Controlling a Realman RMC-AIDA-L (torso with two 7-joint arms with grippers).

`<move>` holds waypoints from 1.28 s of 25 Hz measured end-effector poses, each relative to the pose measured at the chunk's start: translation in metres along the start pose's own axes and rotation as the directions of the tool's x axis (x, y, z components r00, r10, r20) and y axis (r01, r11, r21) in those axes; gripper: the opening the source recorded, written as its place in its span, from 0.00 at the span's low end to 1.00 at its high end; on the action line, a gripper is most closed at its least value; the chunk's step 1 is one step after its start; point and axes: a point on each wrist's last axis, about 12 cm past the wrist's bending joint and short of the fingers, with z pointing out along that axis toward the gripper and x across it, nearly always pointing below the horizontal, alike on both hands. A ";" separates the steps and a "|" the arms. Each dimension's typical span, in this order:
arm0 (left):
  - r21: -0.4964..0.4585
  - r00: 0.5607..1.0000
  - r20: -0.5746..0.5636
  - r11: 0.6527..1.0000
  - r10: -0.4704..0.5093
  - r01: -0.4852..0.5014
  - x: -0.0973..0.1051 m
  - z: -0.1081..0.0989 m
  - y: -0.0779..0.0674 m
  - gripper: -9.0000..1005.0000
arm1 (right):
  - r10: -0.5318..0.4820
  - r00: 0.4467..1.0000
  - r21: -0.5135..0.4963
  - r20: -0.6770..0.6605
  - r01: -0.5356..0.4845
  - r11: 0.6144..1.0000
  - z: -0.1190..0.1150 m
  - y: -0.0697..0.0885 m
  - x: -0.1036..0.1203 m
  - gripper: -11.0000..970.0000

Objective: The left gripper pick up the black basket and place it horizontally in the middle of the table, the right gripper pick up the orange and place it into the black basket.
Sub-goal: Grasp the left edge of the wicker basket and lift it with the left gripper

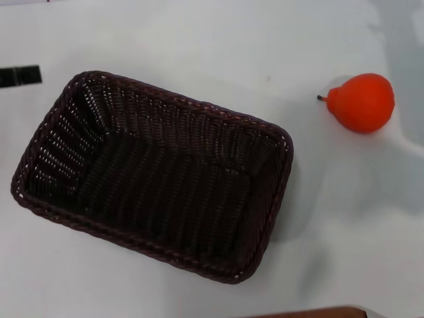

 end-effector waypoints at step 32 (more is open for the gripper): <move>-0.197 0.914 -0.405 0.975 0.013 -0.100 0.000 0.070 -0.010 0.77 | 0.001 1.000 -0.045 0.016 0.000 0.999 0.001 0.006 -0.001 0.94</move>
